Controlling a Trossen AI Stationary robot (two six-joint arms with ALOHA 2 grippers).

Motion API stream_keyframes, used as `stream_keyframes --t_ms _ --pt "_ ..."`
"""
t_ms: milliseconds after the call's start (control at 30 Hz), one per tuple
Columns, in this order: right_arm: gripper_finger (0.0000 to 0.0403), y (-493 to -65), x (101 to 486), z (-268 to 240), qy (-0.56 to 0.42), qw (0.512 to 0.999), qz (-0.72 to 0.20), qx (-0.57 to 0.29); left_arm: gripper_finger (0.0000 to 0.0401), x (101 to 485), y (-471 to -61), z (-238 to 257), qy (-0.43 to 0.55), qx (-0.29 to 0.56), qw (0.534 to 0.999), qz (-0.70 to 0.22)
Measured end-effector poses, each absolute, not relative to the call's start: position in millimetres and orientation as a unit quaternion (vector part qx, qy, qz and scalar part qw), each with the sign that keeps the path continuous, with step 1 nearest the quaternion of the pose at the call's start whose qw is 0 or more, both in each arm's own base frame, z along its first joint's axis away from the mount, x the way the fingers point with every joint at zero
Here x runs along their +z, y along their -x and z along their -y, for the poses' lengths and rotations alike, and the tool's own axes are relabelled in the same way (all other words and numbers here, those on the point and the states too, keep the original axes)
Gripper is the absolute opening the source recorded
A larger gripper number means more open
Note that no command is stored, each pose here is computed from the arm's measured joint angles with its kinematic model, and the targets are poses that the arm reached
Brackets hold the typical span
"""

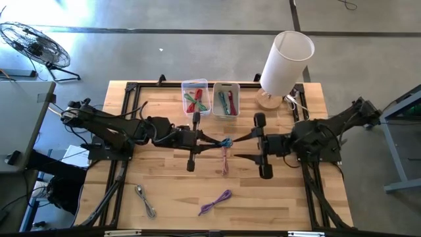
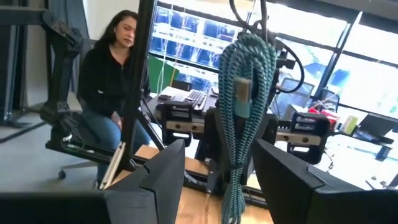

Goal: Pick & Place USB Port
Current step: Put the blue cable into the gray bin

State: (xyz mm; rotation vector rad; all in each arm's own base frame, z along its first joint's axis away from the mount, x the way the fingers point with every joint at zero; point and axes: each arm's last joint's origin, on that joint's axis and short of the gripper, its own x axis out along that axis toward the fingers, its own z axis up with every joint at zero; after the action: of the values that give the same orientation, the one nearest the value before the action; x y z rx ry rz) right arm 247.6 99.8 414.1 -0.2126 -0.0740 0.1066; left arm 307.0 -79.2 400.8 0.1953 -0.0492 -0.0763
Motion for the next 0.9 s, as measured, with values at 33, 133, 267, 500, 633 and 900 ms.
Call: stream_keyframes --t_ms 33,133,267,500,633,900 --pt "0.0182 -249.8 413.2 -98.5 0.101 0.993 0.036 0.055 0.0010 400.7 -307.0 79.2 -0.098 -0.038 0.994 0.024" --pt "0.0182 -253.7 411.9 -95.1 0.091 0.994 0.035 0.055 0.0010 400.7 -307.0 79.1 -0.098 -0.039 0.994 0.024" --pt "0.0182 -255.5 414.4 -90.1 0.082 0.994 0.047 0.055 0.0010 400.2 -307.0 79.2 -0.098 -0.041 0.994 0.022" --pt "0.0182 -263.2 411.3 -88.4 0.078 0.994 0.051 0.065 0.0010 395.5 -310.2 79.9 -0.102 -0.042 0.994 0.009" --pt "0.0182 -276.8 402.4 -92.0 0.082 0.993 0.035 0.074 0.0010 393.7 -312.4 80.3 -0.103 -0.041 0.994 0.007" --pt "0.0182 -293.0 409.8 -97.8 0.111 0.990 0.042 0.072 0.0010 390.9 -312.8 80.5 -0.108 -0.044 0.993 -0.005"
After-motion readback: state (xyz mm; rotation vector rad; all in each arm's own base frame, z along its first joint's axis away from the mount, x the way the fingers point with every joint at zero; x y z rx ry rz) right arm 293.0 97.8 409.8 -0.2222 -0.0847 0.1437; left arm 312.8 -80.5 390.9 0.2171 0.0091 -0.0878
